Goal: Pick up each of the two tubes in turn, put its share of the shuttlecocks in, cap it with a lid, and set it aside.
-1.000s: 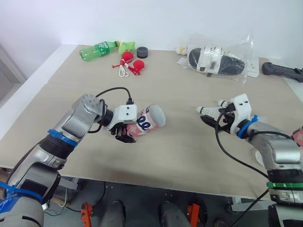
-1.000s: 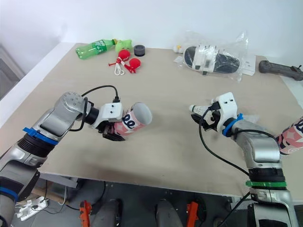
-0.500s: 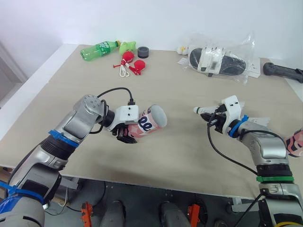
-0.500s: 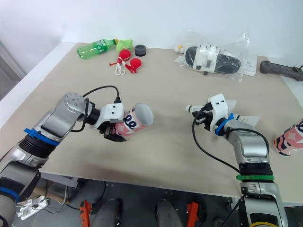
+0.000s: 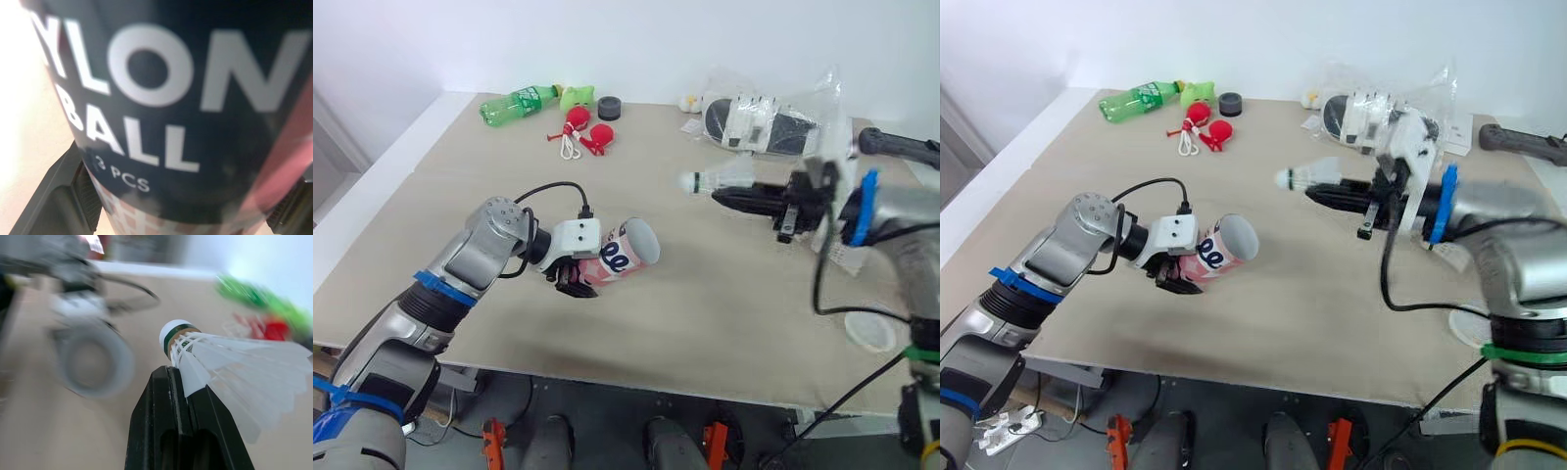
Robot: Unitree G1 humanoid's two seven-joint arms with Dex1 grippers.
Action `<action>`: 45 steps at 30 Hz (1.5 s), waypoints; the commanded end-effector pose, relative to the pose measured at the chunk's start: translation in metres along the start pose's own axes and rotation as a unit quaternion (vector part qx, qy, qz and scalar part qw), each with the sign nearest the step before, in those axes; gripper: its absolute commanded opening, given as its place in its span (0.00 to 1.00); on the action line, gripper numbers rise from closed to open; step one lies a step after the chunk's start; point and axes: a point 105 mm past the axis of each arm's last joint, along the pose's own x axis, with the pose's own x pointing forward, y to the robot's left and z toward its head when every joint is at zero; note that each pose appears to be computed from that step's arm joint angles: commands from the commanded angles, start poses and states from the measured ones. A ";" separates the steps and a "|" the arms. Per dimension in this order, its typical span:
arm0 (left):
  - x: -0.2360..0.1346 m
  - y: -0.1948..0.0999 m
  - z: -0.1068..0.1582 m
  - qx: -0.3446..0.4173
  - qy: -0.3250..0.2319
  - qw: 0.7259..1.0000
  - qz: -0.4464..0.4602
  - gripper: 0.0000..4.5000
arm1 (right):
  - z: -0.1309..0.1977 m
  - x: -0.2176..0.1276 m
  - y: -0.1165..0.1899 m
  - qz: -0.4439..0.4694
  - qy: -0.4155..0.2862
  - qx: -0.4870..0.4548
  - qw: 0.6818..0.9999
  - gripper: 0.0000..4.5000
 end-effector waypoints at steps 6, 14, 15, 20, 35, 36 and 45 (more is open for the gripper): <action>0.006 -0.004 0.006 0.004 -0.009 1.000 -0.008 0.81 | -0.021 0.035 0.027 0.050 0.061 -0.033 0.996 0.01; 0.007 -0.004 0.006 0.004 -0.011 1.000 -0.008 0.81 | -0.021 0.040 0.032 0.058 0.048 -0.020 0.997 0.31; 0.007 -0.004 0.006 0.004 -0.012 1.000 -0.008 0.81 | -0.021 0.041 0.032 0.057 0.047 -0.019 0.997 0.39; 0.007 -0.004 0.007 0.005 -0.013 1.000 -0.008 0.81 | -0.016 0.034 0.028 0.031 0.032 -0.001 0.999 0.88; 0.014 -0.005 0.007 0.002 -0.023 1.000 -0.011 0.81 | -0.104 -0.163 -0.038 -0.427 0.134 0.171 0.878 0.99; 0.015 -0.004 0.008 0.003 -0.024 1.000 -0.011 0.81 | -0.113 -0.172 -0.035 -0.442 0.145 0.178 0.867 0.99; 0.017 -0.003 0.010 0.009 -0.027 0.999 -0.016 0.81 | -0.173 -0.202 -0.026 -0.511 0.220 0.224 0.800 0.99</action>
